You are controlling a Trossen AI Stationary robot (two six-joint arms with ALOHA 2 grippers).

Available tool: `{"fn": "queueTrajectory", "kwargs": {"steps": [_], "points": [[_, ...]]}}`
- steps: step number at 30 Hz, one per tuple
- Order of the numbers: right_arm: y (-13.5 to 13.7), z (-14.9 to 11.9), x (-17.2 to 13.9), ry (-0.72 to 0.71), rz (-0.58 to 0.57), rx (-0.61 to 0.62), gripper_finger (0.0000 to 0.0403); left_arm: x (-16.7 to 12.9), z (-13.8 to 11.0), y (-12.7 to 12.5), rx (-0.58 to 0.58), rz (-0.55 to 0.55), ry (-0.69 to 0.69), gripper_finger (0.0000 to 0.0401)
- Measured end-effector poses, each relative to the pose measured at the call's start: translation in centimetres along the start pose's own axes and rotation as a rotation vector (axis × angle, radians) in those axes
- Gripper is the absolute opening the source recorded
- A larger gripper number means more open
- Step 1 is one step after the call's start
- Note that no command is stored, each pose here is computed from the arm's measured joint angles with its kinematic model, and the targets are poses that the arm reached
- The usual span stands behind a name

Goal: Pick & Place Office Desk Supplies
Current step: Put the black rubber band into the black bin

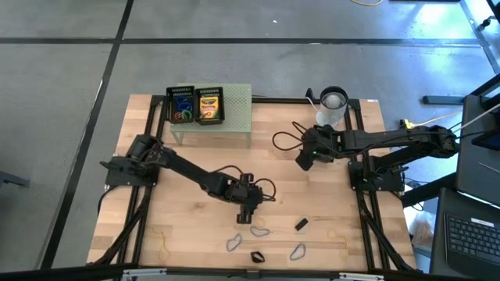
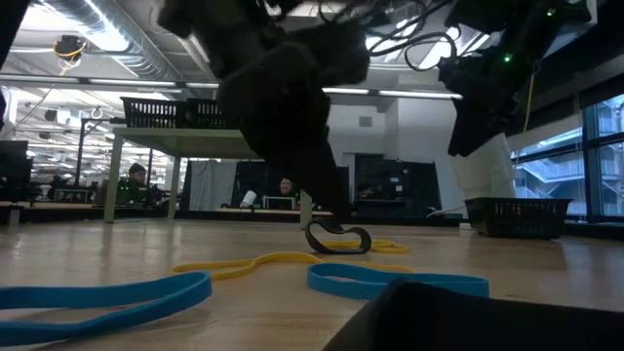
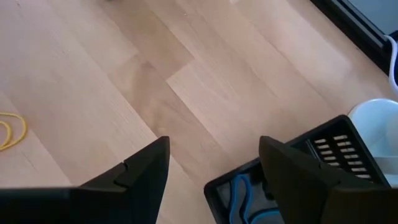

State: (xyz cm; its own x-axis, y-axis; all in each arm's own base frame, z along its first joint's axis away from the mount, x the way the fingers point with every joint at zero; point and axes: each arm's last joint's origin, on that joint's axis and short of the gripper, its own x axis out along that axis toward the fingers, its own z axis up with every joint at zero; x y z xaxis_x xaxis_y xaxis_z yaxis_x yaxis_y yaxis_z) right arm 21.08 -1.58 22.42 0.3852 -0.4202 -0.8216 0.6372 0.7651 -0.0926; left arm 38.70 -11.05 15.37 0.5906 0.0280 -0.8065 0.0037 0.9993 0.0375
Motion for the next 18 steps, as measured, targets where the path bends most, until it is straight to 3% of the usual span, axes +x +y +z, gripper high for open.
{"fn": "queueTrajectory", "kwargs": {"steps": [9, 18], "points": [[0.1, 0.1, 0.0, -0.009, 0.005, -0.004, 0.0249, 1.2, -0.5, 2.0, -0.127, -0.038, 0.083, 0.0216], [0.1, 0.1, 0.0, -0.009, 0.006, -0.004, 0.0249, 1.2, -0.7, 2.0, -0.124, -0.04, 0.107, 0.015]]}}
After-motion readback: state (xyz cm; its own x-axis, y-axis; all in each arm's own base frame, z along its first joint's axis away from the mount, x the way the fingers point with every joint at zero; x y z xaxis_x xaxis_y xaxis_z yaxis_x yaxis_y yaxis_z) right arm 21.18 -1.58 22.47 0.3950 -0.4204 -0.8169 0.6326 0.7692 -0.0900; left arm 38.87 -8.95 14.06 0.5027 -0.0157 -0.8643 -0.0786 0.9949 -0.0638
